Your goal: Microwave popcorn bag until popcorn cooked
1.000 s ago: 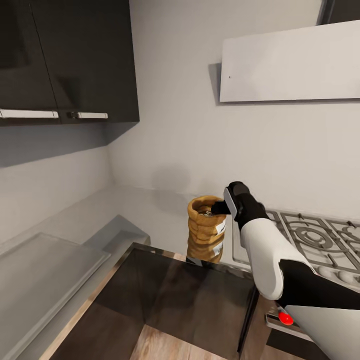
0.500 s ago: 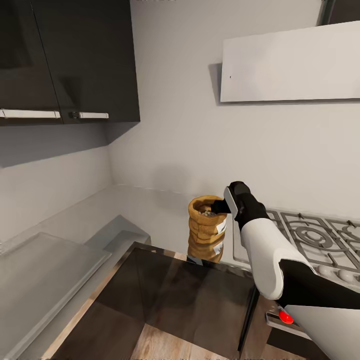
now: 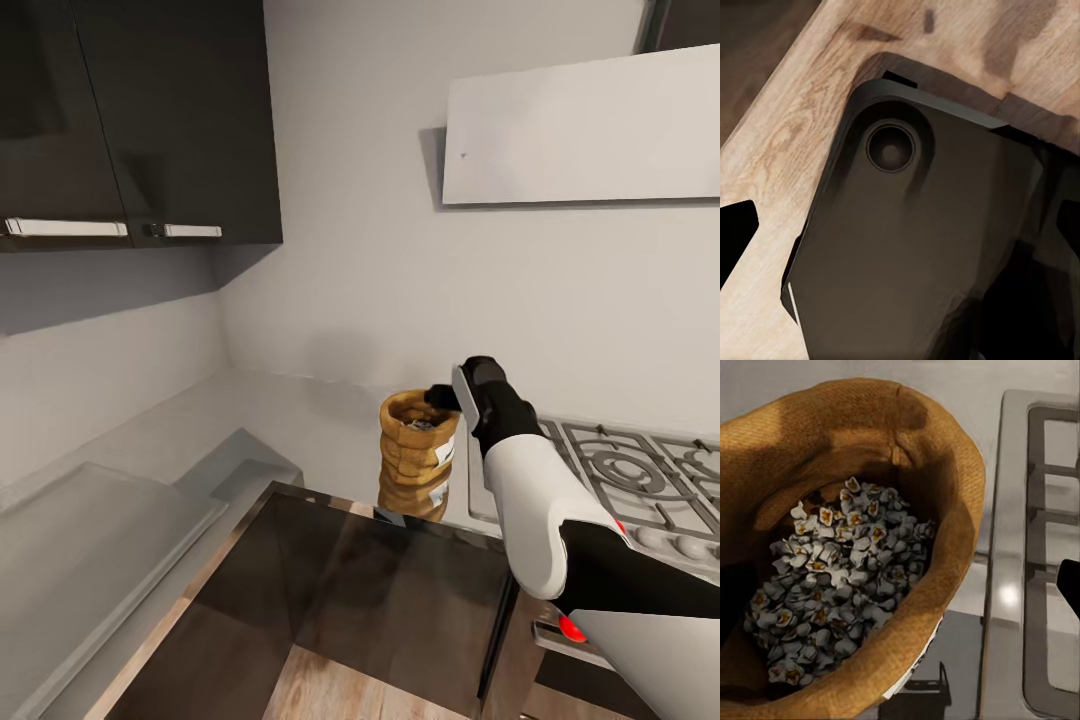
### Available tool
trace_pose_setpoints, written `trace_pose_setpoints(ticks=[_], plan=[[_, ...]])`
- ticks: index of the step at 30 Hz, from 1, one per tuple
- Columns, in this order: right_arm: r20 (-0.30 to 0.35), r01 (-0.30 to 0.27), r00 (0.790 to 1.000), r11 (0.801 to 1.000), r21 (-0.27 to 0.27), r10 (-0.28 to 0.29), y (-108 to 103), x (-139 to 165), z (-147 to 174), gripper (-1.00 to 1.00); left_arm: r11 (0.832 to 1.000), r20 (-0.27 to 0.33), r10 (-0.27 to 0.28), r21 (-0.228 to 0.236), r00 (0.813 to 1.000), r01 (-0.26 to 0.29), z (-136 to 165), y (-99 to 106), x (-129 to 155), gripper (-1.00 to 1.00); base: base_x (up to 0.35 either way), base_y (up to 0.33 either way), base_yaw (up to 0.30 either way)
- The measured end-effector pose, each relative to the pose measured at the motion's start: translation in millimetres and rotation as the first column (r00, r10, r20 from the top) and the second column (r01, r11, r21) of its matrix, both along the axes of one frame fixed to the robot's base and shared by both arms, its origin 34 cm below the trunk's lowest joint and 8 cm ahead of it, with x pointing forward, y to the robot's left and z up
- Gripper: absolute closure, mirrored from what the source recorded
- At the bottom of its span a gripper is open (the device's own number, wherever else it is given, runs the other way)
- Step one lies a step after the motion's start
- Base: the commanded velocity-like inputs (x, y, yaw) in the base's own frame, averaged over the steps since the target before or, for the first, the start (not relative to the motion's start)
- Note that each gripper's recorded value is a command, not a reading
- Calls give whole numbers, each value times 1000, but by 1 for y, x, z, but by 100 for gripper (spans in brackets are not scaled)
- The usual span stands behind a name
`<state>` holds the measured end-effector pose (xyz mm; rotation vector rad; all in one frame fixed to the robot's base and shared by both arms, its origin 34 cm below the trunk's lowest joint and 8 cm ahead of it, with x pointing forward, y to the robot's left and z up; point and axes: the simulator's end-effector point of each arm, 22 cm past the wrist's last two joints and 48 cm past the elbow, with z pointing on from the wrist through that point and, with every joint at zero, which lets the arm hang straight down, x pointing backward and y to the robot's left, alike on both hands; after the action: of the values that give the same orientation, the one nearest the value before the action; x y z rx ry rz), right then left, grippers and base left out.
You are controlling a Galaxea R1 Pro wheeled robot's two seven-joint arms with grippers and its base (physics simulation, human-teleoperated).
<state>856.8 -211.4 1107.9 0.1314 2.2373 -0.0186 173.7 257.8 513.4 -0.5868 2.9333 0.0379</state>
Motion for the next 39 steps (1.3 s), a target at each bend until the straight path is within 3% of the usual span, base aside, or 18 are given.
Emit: trace_pose_setpoints(ticks=[7, 31, 39], plan=[[34, 21, 999, 1000, -6, -20, -4, 5, 4, -100, 1000, 0, -1, 1, 1000, 1, 0, 0, 0, -100, 0, 0, 0], [13, 20, 1000, 1000, -16, -20, -4, 3, -6, -100, 1000, 1, 2, 2, 1000, -2, 0, 1, 0, -100, -8, 24, 0], [7, 76, 997, 995, -64, -76, -17, 3, -16, -100, 1000, 0, 1, 2, 1000, -1, 0, 1, 0, -100, 0, 0, 0]])
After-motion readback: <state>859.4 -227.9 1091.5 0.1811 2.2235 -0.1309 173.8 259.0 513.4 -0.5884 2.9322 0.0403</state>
